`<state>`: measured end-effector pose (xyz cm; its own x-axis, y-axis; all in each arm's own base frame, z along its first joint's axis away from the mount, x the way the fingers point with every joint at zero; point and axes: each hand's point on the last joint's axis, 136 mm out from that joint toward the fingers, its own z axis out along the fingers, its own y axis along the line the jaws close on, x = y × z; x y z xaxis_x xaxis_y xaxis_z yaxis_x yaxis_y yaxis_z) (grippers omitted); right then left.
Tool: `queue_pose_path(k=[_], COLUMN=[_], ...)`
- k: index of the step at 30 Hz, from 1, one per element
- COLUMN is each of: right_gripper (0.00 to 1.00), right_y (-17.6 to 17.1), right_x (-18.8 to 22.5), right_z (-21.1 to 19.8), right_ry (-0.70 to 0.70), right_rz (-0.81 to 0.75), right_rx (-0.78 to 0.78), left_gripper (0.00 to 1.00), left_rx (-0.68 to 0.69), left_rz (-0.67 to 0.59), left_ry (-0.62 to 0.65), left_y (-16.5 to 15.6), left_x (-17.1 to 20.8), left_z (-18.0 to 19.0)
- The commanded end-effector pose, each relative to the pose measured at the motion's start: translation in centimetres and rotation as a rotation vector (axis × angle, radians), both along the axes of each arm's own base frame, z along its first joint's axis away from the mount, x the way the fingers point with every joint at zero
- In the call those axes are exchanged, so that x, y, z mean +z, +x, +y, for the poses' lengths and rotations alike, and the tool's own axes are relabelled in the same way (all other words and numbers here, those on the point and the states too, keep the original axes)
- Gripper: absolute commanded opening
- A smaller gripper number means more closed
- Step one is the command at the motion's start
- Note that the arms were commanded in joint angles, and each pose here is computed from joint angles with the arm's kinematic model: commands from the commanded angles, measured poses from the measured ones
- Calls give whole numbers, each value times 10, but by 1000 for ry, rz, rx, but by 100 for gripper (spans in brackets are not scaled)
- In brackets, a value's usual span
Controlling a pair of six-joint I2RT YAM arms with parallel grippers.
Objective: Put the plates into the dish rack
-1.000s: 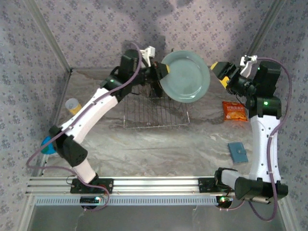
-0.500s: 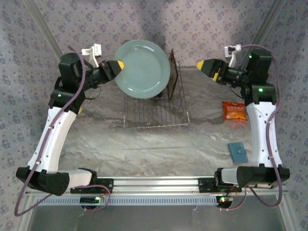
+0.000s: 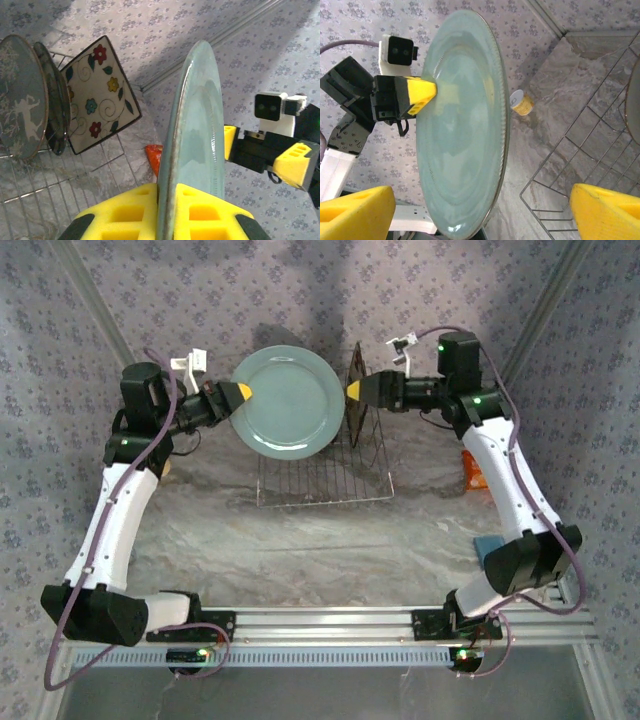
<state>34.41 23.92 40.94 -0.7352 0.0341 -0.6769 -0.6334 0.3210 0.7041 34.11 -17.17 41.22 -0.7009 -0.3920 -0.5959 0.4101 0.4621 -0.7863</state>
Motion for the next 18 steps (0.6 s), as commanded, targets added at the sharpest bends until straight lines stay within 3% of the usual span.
queue_pose_path(k=[1,12,18], right_gripper=[90,83,70], right_y=[4,10,14], right_x=[6,-8,-10], right_z=[11,54,62], right_ry=[-22,-7,-3], right_rz=[-58,-11,-15], right_rx=[14,97,94], left_gripper=[0,0,0], left_rx=[-57,-52,-46], left_rz=[-175,-159,-158], left_ry=[-68,-75,-81], left_y=[-17,-12,-10], left_x=[50,43,42], left_z=[-4,-4,-4])
